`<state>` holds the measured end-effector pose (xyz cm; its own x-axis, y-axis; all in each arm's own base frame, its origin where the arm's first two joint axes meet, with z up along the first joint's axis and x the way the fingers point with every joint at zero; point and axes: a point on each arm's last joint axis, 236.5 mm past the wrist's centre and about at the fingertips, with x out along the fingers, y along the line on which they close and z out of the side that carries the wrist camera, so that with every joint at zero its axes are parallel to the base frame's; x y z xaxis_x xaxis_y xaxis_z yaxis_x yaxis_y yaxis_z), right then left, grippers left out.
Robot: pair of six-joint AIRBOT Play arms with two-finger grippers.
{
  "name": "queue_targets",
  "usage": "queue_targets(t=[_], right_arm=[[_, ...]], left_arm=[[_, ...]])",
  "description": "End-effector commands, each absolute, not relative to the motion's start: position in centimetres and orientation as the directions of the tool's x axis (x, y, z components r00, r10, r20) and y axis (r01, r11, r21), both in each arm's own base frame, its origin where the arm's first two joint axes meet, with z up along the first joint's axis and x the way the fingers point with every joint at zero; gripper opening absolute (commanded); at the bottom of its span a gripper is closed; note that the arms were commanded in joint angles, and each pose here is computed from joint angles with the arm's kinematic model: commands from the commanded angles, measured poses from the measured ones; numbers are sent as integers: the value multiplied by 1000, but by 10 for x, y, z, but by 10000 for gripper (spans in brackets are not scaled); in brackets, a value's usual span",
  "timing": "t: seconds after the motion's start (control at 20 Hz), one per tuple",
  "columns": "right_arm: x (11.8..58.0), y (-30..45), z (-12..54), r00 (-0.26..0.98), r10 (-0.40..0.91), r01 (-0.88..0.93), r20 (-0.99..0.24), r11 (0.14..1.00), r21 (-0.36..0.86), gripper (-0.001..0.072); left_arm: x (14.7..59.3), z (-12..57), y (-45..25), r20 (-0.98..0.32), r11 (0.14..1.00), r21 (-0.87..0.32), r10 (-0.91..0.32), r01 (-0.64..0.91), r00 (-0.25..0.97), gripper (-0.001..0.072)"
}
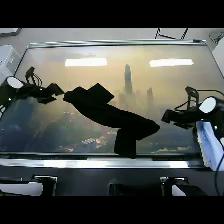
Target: Fold the clothes and pants, and hang the long-sleeved shirts on hangers.
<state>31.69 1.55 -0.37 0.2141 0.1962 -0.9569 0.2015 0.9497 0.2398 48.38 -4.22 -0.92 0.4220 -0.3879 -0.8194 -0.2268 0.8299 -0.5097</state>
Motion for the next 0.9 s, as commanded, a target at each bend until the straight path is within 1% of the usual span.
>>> queue_targets(t=[0.0, 0.05, 0.2, 0.3, 0.35, 0.4, 0.45, 0.55, 0.6, 0.65, 0.7, 0.75, 0.85], right_arm=[[320, 26, -37, 140, 251, 257, -958, 925, 280, 712], [321, 31, -47, 115, 276, 274, -954, 914, 298, 712], [325, 49, -64, 81, 355, 295, -931, 884, 362, 712], [325, 57, -69, 64, 392, 297, -918, 870, 393, 712], [325, 60, -71, 56, 403, 302, -913, 865, 401, 712], [324, 62, -74, 48, 414, 310, -909, 859, 407, 712], [324, 65, -77, 41, 427, 312, -903, 853, 418, 712], [328, 74, -83, 36, 470, 326, -882, 829, 455, 711], [330, 79, -87, 35, 488, 339, -872, 815, 469, 710], [331, 82, -92, 28, 504, 358, -863, 801, 480, 709], [330, 85, -97, 16, 516, 373, -856, 791, 484, 705], [329, 88, -102, 1, 531, 390, -847, 780, 489, 676], [330, 93, -107, -2, 550, 410, -835, 762, 501, 524]], left_arm=[[497, -54, -49, -796, 750, -579, -435, -320, 421, 708], [500, -65, -58, -792, 737, -589, -448, -331, 414, 708], [506, -85, -73, -797, 742, -583, -443, -332, 410, 707], [515, -87, -75, -790, 747, -581, -422, -324, 444, 702], [521, -86, -74, -784, 748, -581, -410, -321, 466, 612], [523, -85, -74, -781, 745, -583, -404, -325, 477, 454], [525, -84, -74, -778, 744, -584, -400, -325, 484, 337], [525, -84, -75, -778, 744, -584, -400, -324, 484, 144], [525, -84, -75, -778, 744, -584, -401, -324, 483, 78], [524, -84, -76, -779, 745, -584, -404, -322, 478, 27], [523, -83, -76, -779, 745, -585, -407, -320, 476, 25], [522, -81, -77, -779, 747, -585, -410, -315, 476, 24], [524, -72, -77, -771, 748, -589, -408, -305, 488, 24]])
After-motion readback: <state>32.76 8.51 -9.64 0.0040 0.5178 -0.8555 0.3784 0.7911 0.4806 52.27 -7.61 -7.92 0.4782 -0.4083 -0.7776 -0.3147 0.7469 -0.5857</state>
